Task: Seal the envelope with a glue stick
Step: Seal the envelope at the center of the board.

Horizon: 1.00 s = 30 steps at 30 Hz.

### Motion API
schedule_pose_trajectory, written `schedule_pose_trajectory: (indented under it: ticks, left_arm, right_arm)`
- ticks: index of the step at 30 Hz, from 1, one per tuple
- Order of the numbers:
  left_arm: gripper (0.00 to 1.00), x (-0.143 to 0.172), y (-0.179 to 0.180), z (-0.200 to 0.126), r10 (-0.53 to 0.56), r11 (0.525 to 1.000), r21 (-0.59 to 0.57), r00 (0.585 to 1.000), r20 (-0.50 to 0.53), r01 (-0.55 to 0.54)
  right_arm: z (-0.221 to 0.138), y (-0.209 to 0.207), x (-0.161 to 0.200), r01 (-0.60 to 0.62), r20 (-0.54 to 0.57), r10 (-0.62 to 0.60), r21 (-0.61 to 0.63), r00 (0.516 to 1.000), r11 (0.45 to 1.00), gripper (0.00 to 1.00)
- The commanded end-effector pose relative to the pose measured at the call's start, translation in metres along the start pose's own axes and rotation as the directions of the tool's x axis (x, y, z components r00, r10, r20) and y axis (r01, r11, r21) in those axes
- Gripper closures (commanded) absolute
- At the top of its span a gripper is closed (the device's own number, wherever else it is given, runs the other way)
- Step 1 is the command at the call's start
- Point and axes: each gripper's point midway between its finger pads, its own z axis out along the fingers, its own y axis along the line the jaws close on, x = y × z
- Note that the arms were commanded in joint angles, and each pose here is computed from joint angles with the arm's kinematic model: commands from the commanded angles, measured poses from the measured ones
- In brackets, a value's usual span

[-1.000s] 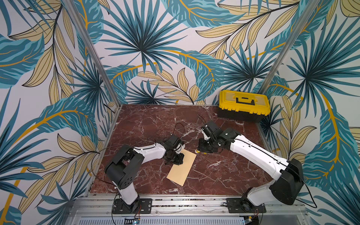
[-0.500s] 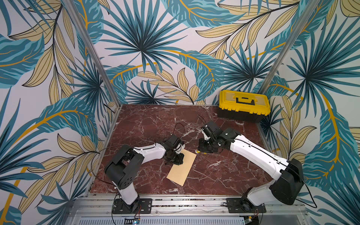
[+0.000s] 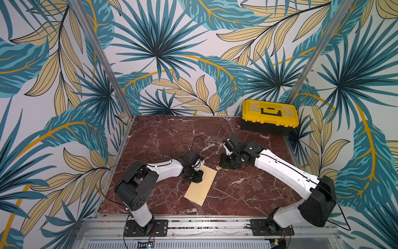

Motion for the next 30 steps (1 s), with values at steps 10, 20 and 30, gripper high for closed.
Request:
schedule_pose_trajectory:
  ticks: [10, 20, 30]
  left_arm:
    - [0.81, 0.024, -0.009, 0.026, -0.024, 0.994, 0.101, 0.995, -0.094, 0.034]
    - [0.82, 0.031, -0.028, 0.040, 0.017, 0.994, 0.113, 0.991, -0.129, -0.002]
    - [0.82, 0.032, -0.037, 0.049, 0.031, 0.993, 0.119, 0.989, -0.143, -0.014]
  right_arm:
    - [-0.016, -0.004, 0.001, -0.012, 0.031, 0.012, -0.008, 0.999, 1.000, 1.00]
    - [-0.018, -0.004, 0.002, -0.015, 0.029, 0.015, -0.008, 0.999, 1.000, 1.00]
    - [-0.018, -0.006, 0.005, -0.018, 0.021, 0.018, -0.006, 1.000, 1.000, 1.00]
